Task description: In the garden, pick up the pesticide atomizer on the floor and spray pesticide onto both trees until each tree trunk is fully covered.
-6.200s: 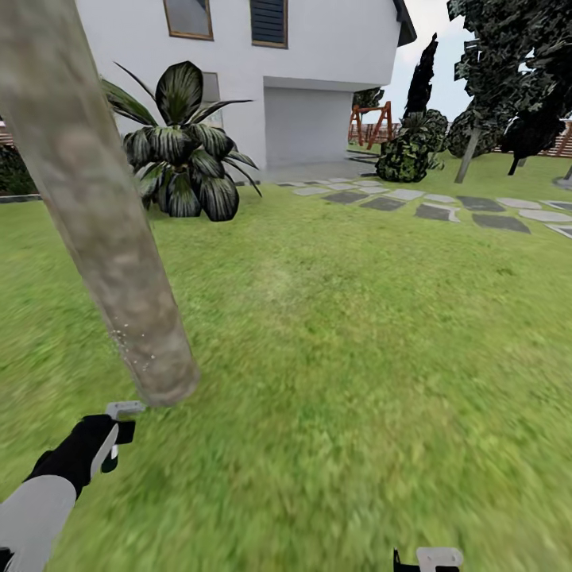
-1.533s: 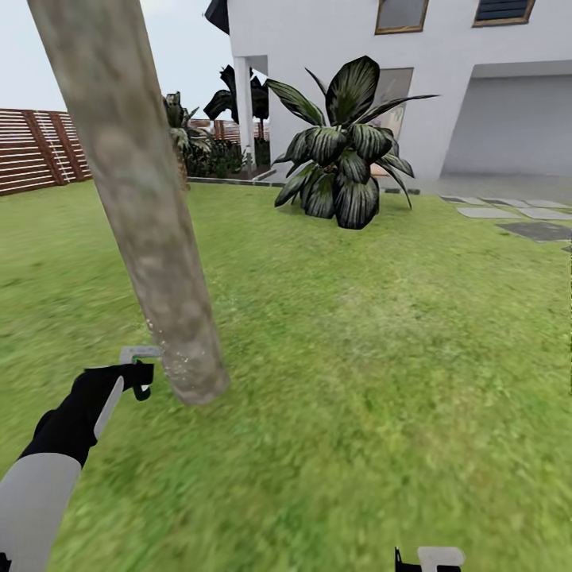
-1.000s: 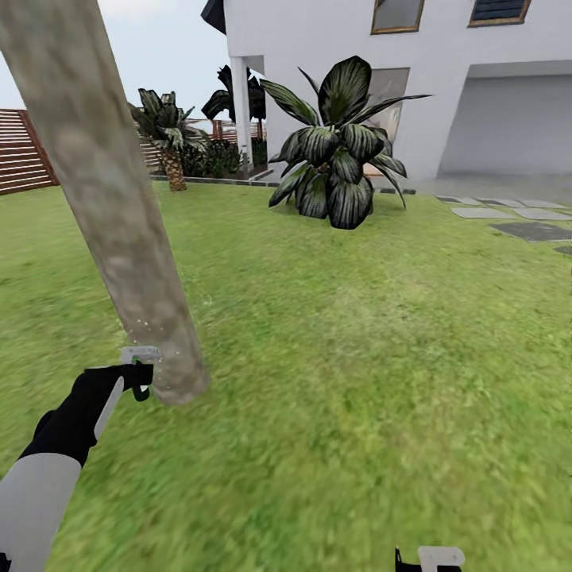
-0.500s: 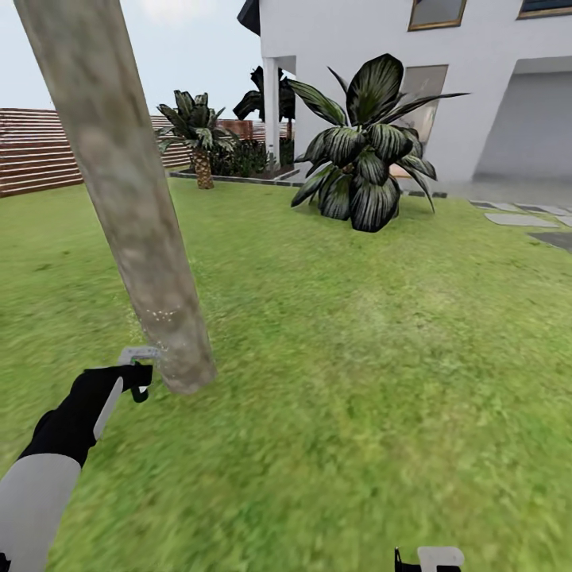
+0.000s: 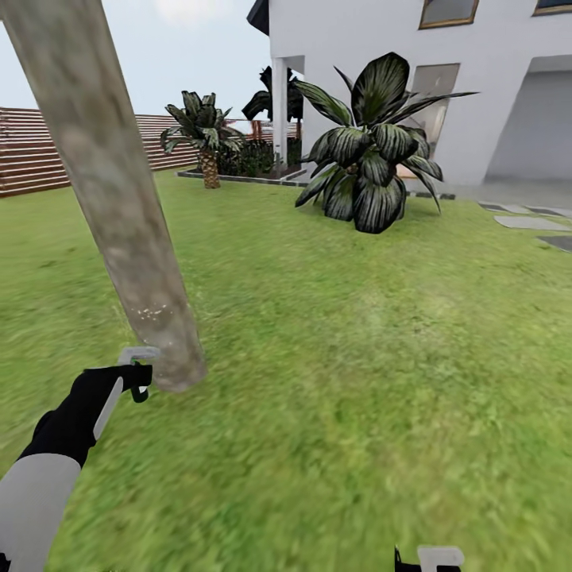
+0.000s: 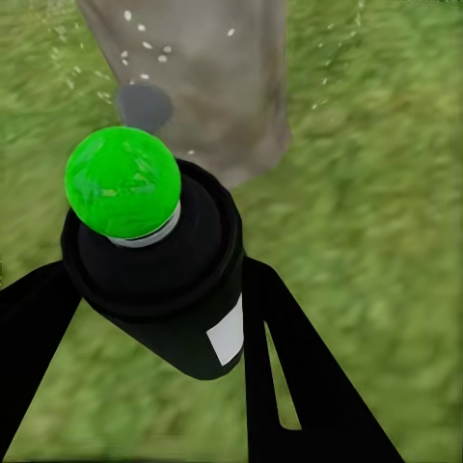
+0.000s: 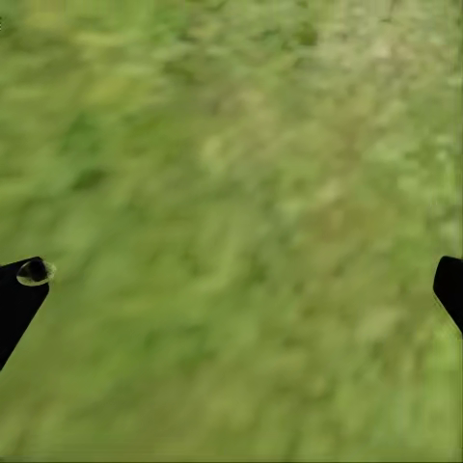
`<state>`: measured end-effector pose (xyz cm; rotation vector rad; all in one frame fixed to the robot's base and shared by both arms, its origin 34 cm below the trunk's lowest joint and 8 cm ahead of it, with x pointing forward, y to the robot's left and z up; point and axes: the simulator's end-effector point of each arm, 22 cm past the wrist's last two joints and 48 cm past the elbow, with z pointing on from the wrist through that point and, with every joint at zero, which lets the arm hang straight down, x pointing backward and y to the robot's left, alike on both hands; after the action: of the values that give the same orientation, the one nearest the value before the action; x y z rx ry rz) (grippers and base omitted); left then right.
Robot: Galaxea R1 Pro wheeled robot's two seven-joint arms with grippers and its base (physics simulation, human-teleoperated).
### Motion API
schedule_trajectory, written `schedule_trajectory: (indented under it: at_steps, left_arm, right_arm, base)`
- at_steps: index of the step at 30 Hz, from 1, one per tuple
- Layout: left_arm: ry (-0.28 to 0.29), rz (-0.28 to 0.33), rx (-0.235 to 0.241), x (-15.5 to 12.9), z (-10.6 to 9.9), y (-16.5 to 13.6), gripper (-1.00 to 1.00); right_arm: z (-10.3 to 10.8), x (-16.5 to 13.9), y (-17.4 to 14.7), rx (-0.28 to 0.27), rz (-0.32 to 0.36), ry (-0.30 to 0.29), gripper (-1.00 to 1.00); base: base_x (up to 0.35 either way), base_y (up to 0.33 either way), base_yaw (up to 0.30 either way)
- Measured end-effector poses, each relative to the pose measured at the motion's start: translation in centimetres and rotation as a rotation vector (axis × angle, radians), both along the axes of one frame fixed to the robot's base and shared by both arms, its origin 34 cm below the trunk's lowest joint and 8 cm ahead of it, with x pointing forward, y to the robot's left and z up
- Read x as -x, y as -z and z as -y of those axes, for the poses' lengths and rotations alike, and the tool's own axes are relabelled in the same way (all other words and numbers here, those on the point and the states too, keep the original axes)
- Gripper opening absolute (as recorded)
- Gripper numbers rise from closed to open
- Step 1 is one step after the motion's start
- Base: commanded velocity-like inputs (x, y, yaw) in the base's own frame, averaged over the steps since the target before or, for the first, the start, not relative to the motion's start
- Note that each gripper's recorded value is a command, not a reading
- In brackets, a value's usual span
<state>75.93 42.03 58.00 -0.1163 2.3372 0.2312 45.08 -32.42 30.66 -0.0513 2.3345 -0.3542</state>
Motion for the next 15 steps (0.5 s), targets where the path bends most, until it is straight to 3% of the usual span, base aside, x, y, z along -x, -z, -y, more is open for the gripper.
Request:
schedule_trajectory:
  at_steps: [5,8,11,12,15]
  left_arm:
    - [0.001,-0.001,0.000,0.0,0.1,0.0,-1.00]
    - [-0.009,-0.010,-0.010,0.2,-0.3,0.4,-1.00]
    - [-0.048,-0.020,-0.045,0.7,-1.5,0.6,-1.00]
    - [-0.064,-0.041,-0.067,1.4,-3.0,1.2,-1.00]
    - [-0.096,-0.102,-0.066,3.2,-5.2,3.6,-1.00]
  right_arm:
    - [0.0,0.0,0.0,0.000,0.000,0.000,1.00]
    - [0.0,0.0,0.0,-0.001,0.000,-0.001,1.00]
    - [0.0,0.0,0.0,0.000,-0.001,-0.003,1.00]
    - [0.0,0.0,0.0,0.000,0.000,-0.003,1.00]
    - [0.0,0.0,0.0,0.000,-0.002,-0.004,1.00]
  base:
    - [0.190,-0.232,0.276]
    - [0.192,-0.231,0.130]
    - [0.192,-0.231,0.014]
    - [0.192,-0.231,0.001]
    - [0.192,-0.231,0.000]
